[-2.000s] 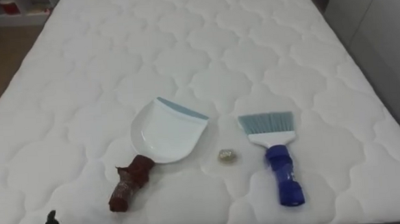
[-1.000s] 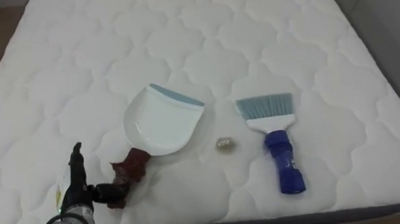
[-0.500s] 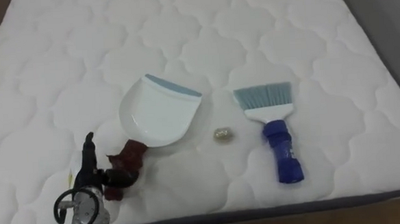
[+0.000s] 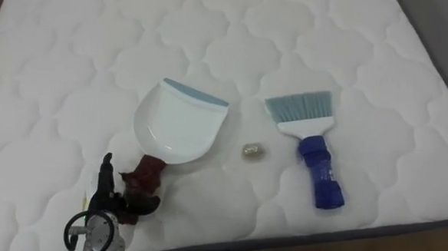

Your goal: Clean bed

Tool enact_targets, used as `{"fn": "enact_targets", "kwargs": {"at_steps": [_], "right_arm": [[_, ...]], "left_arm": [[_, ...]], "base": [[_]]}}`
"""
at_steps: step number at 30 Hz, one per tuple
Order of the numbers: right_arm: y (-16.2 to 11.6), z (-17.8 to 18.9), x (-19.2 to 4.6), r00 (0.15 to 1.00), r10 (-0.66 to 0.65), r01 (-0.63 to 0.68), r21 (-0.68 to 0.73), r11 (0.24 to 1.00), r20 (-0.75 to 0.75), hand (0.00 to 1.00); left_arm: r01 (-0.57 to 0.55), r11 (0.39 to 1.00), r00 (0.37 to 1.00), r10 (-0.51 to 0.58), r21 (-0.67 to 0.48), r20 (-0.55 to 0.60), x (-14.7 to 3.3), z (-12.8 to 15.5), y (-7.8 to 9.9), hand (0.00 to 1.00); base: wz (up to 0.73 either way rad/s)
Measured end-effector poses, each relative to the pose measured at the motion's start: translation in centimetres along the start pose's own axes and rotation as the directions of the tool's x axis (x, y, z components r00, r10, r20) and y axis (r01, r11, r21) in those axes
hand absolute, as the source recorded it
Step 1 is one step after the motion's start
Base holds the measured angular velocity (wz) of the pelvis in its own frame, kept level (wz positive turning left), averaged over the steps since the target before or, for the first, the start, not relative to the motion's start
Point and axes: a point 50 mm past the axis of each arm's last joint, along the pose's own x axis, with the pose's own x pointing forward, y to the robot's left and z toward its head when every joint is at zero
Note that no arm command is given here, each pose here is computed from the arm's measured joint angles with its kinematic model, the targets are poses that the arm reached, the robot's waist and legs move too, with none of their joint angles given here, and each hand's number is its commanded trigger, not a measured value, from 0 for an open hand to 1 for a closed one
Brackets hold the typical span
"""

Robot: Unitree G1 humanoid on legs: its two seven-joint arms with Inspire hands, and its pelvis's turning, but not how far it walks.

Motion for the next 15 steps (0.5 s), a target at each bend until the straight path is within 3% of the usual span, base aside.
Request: {"fn": "enact_targets", "kwargs": {"at_steps": [7, 10, 12, 15], "right_arm": [[0.0, 0.1, 0.0, 1.000, -0.002, 0.002, 0.030, 1.000, 0.009, 0.00], [0.1, 0.4, 0.0, 1.000, -0.012, 0.011, 0.046, 0.999, 0.024, 0.00], [-0.3, 2.2, 0.2, 0.996, -0.032, 0.029, 0.042, 0.999, 0.084, 0.00], [0.3, 1.5, 0.1, 0.998, -0.017, 0.014, 0.040, 0.999, 0.058, 0.00]], "left_arm": [[0.003, 1.000, 1.000, -0.003, 0.000, 0.003, 0.1, 0.2, 0.0, 0.00], [0.000, 1.000, 1.000, 0.000, 0.003, 0.007, 0.3, 0.4, 0.1, 0.00], [0.001, 1.000, 0.998, 0.000, 0.015, -0.059, 0.5, -0.7, 0.5, 0.00], [0.037, 0.999, 0.998, -0.035, 0.019, -0.060, 1.0, 0.2, 0.2, 0.00]], "base": [[0.00], [-0.49], [-0.42], [0.30]]}}
